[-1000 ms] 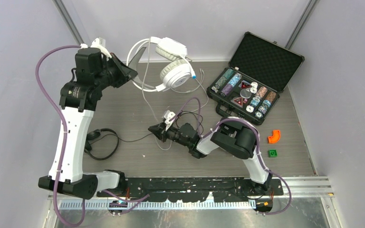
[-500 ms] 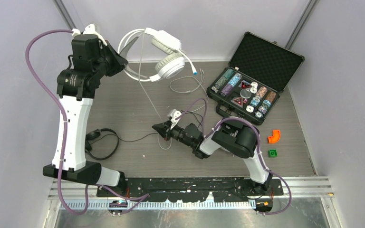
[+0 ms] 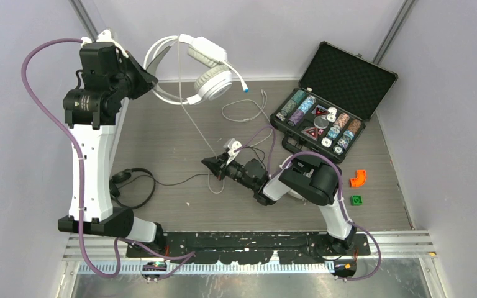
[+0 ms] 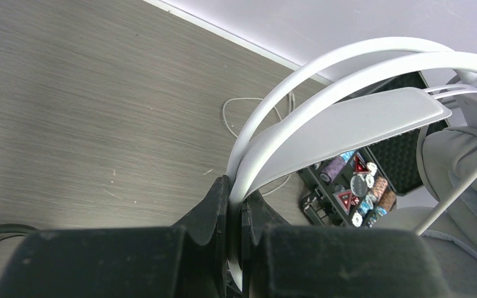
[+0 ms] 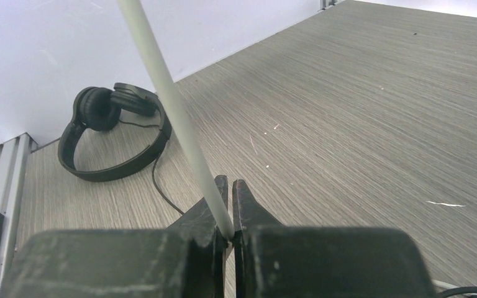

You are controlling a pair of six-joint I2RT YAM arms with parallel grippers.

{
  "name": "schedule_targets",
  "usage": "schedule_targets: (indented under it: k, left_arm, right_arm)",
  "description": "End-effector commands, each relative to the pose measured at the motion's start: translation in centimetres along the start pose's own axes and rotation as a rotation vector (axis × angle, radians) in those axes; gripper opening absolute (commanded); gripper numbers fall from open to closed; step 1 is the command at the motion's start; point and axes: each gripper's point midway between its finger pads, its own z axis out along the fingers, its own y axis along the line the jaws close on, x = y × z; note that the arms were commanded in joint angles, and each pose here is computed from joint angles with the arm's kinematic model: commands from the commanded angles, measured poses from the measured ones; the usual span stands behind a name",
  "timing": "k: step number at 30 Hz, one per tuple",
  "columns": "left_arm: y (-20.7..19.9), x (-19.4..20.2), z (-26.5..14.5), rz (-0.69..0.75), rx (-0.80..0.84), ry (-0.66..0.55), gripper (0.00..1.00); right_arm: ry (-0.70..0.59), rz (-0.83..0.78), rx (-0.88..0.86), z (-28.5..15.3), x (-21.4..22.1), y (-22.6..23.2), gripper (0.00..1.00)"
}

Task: Wrap the headphones
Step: Wrap the headphones cable around the headphones.

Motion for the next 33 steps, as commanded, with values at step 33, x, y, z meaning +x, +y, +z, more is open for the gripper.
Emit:
schedule_targets:
  k: [33]
  left_arm:
    - [-5.7,2.6,-1.6,0.148,0.502,0.121,0.00]
  right_arm:
    - [-0.060,0.177,0.154,-1.6,-3.1,-8.1,0.00]
